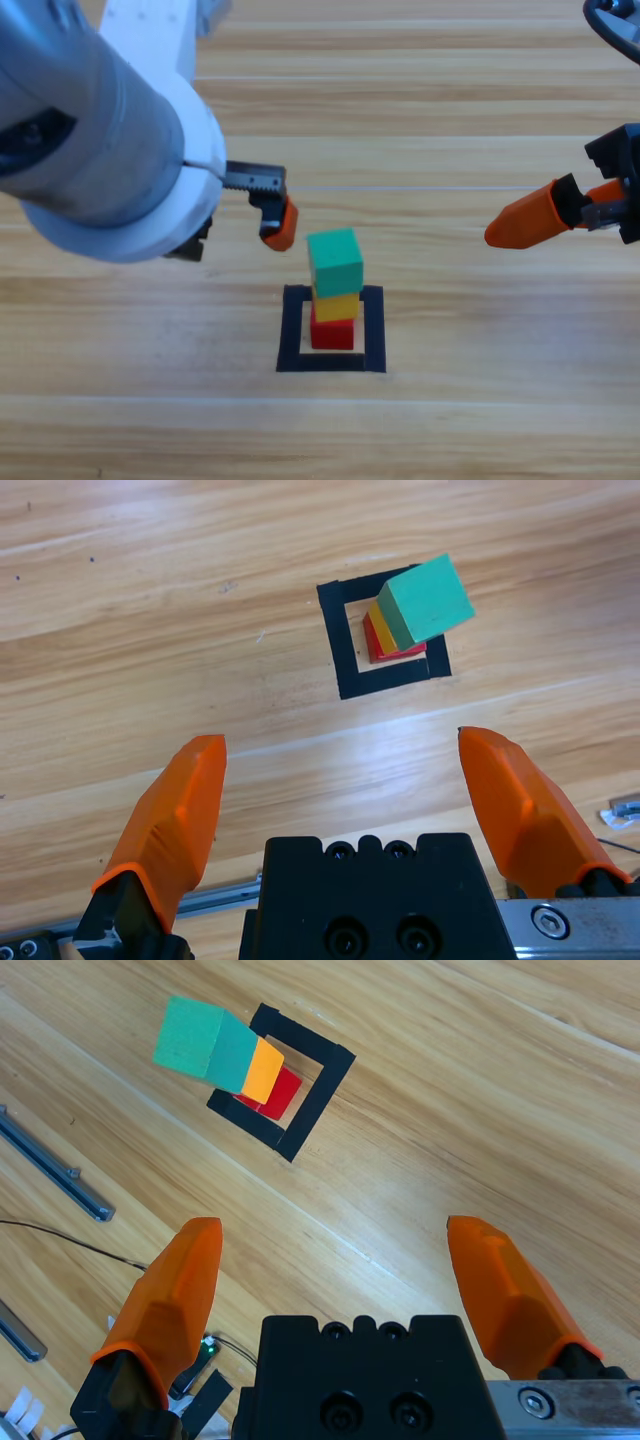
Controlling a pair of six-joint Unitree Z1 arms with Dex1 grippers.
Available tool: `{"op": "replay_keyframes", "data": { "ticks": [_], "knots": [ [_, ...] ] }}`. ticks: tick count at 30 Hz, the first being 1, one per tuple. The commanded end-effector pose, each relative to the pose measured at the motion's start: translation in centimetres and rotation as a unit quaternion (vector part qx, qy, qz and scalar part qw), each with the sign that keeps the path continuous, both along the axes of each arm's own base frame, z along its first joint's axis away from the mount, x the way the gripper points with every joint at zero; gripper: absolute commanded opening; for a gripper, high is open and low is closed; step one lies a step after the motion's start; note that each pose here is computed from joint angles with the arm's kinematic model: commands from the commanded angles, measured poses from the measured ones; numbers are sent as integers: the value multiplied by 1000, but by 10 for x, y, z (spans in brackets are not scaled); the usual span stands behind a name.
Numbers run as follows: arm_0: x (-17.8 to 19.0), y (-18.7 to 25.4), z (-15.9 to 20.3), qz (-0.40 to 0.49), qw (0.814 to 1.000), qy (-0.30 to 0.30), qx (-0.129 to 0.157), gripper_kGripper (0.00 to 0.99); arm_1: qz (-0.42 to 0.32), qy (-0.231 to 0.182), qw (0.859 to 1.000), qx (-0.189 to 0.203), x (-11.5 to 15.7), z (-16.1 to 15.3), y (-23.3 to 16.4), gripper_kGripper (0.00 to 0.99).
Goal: Stack the blocks in the rectangular block: red at the bottom, yellow in the middle, green on top
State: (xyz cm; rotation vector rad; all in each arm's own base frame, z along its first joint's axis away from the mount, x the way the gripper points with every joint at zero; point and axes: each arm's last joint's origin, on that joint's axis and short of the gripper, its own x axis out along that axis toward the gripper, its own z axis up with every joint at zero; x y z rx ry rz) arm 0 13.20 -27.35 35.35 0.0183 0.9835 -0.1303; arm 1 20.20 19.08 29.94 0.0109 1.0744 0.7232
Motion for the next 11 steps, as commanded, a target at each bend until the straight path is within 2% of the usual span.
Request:
{"op": "replay_keyframes", "data": {
  "ticks": [1,11],
  "knots": [
    [-7,2,2,-10,1000,-11,-7,990,-7,-6,1000,1,-2,1,-9,990],
    [-8,6,2,-14,1000,-14,-3,990,-7,-6,1000,1,-2,1,-8,990]
  ]
}}
